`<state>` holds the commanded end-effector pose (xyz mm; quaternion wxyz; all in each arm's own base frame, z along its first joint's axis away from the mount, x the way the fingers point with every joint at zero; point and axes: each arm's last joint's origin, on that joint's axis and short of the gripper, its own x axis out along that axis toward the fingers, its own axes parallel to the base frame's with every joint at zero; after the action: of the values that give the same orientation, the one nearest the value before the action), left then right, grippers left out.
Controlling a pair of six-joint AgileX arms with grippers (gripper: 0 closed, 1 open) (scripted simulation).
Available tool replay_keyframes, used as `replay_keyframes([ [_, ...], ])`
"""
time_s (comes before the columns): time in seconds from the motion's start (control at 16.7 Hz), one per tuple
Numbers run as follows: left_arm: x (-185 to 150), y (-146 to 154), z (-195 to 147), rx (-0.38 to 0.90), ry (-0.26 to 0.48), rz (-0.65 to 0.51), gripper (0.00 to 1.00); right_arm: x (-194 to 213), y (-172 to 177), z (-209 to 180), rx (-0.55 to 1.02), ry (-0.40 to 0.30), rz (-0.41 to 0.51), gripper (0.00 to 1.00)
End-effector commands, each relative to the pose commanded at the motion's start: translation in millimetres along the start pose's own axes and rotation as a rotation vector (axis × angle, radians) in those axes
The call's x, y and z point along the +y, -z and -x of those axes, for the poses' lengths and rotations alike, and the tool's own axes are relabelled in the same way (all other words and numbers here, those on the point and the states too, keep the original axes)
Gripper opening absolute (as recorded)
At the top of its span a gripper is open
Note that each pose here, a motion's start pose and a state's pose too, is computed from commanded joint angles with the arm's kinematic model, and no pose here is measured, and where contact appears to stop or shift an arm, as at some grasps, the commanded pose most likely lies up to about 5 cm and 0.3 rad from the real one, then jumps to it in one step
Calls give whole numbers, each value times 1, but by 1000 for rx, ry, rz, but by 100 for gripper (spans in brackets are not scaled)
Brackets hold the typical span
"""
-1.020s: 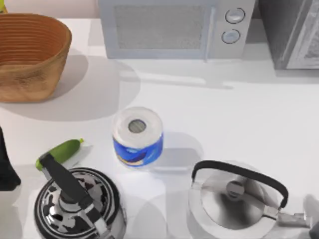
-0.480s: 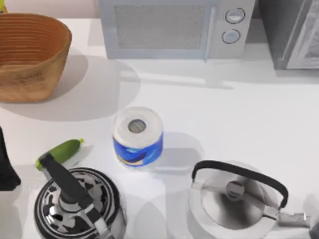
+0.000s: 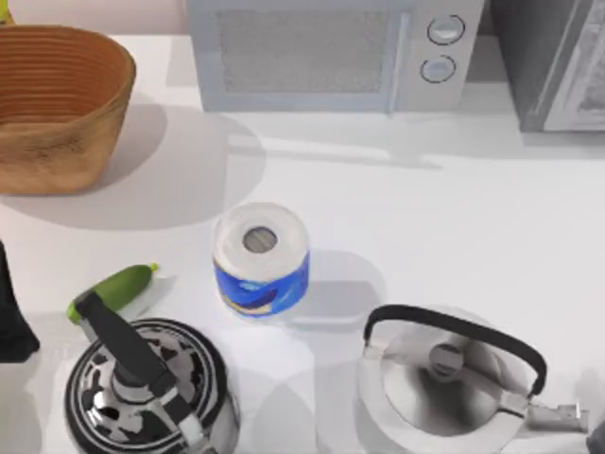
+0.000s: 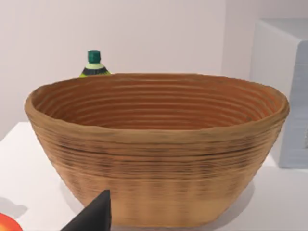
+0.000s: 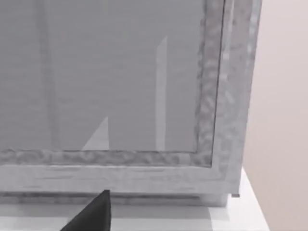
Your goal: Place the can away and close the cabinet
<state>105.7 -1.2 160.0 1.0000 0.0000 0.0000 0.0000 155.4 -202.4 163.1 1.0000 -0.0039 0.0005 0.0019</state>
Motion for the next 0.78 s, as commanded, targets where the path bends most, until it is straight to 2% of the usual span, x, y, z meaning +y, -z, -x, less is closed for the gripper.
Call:
replay_keyframes([
  [0.18,0,0,0,0,0,0,100,-12,-28,-8,-34,-2,53,100],
  [0.3,0,0,0,0,0,0,100,-24,-65,-16,-72,-6,111,100],
  [0.6,0,0,0,0,0,0,100,-34,-199,-25,-173,-21,251,100],
  [0.78,0,0,0,0,0,0,100,-21,-271,-18,-193,-30,268,100],
])
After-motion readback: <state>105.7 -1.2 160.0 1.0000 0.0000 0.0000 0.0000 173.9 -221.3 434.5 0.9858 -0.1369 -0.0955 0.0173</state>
